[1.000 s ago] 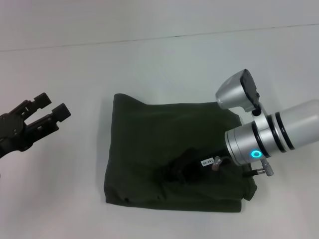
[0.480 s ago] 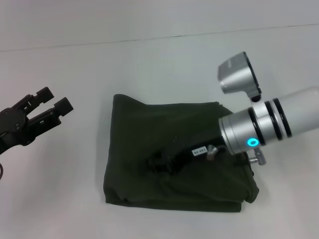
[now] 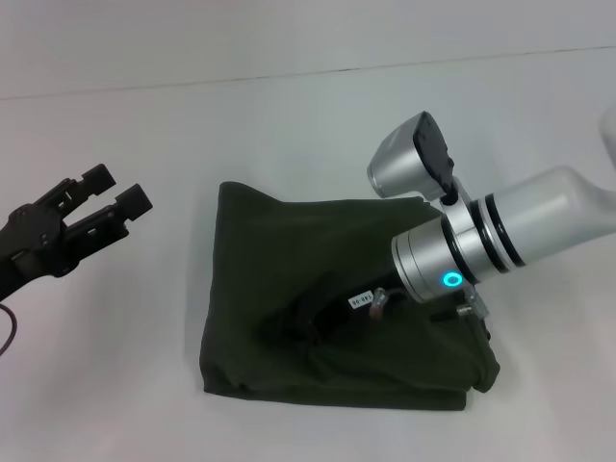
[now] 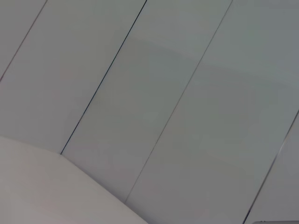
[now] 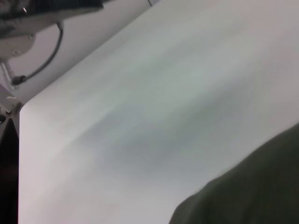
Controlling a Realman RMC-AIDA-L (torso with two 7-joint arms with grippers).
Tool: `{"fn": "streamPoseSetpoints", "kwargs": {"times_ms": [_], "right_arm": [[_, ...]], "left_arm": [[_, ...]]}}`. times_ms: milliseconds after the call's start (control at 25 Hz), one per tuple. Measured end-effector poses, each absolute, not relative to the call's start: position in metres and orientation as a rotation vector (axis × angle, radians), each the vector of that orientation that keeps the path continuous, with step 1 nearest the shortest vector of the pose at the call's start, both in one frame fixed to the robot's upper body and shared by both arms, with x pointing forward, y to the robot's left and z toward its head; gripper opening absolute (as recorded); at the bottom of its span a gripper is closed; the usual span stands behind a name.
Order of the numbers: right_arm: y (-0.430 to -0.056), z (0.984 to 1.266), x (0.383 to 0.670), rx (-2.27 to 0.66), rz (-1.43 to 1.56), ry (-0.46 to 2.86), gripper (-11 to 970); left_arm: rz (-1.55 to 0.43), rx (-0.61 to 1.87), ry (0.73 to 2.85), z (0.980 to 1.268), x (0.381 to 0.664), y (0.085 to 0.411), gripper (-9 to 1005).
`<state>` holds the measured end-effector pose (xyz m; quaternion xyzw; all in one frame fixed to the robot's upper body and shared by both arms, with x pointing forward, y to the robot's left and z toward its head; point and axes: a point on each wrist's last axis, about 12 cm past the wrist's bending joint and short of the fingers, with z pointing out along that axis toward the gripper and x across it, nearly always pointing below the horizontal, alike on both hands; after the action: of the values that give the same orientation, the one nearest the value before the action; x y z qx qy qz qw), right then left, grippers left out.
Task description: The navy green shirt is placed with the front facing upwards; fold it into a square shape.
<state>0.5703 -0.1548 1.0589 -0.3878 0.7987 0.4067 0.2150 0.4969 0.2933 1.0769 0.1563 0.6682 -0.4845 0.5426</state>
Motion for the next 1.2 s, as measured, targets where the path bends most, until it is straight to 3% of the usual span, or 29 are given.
{"fn": "streamPoseSetpoints", "kwargs": {"times_ms": [400,600,1200], "right_arm": [[-0.167,1.049,0.564,-1.019,1.115,2.251,64],[-0.176,1.059,0.559,-1.008,1.192,2.131,65],[-0.258,1.058,0.529,-0.946,1.192,2.169,49]], "left_arm": [[-1.146,0.370,1.589,1.077,0.500,0.292,963],[-1.147,0.371,1.588,1.078,0.501,0.291,963],[-1.168,0.348,1.576,1.074,0.499,0.287,963]]}}
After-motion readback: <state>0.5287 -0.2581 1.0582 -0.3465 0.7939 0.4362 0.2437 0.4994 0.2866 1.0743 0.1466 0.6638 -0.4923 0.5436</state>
